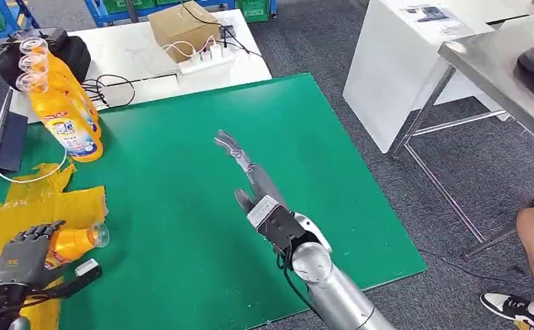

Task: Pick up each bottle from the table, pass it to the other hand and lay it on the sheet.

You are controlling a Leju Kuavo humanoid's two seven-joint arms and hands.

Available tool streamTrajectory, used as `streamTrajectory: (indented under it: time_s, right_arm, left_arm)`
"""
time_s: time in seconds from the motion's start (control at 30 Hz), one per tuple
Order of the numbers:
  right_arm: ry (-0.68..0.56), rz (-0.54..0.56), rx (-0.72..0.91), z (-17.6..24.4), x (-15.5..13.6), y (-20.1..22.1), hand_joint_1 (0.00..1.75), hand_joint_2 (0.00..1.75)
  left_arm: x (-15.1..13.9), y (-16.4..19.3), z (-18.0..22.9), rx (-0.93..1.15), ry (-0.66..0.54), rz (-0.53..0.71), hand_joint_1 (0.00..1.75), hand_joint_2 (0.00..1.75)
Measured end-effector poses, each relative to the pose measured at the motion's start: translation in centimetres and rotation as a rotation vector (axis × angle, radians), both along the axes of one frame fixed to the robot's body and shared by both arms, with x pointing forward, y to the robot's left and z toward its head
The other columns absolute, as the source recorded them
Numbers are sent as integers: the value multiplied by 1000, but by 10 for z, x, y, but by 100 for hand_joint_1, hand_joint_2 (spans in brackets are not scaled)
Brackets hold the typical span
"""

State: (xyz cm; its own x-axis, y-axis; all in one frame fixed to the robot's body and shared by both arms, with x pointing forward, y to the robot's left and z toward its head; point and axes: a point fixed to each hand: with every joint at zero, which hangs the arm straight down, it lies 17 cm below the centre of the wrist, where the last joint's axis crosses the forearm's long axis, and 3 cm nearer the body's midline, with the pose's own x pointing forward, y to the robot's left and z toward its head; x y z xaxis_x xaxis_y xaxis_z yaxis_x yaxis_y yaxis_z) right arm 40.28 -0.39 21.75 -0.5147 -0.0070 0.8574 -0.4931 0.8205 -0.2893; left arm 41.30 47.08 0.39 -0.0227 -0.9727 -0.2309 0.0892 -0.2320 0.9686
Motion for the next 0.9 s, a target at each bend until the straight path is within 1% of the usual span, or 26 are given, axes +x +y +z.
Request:
streamTrajectory:
  time_s: [0.2, 0.27, 0.3, 0.37, 0.47, 0.57, 0.63, 0.7, 0.9]
  right_arm:
    - [7, -2, -2, -2, 0, -1, 0, 0]
    - [11, -3, -4, -3, 0, -1, 0, 0]
    - [13, -4, -5, -4, 0, -1, 0, 0]
    - [18, -11, -8, -8, -1, -2, 0, 0]
    - [23, -33, -11, -12, -1, -6, 0, 0]
    - [28, -47, -14, -18, -1, -10, 0, 0]
    - [29, -53, -15, -19, -1, -12, 0, 0]
    - [29, -57, -16, -20, -1, -14, 0, 0]
    - [28, -63, -17, -20, 0, -16, 0, 0]
  left_arm:
    - [4, 0, 3, -26, -9, 1, 0, 175]
    - [3, -1, 9, -23, -38, -2, 0, 175]
    - [2, -2, 15, -28, -69, -6, 0, 0]
    - [-2, -6, 32, -57, -156, -20, 0, 0]
    - [-9, -12, 65, -177, -291, -29, 0, 0]
    - [-11, -4, 93, -322, -368, -3, 0, 0]
    - [-10, 4, 107, -383, -392, 20, 0, 0]
    - [-10, 11, 116, -396, -402, 29, 0, 0]
    - [-15, 16, 126, -332, -409, 24, 0, 0]
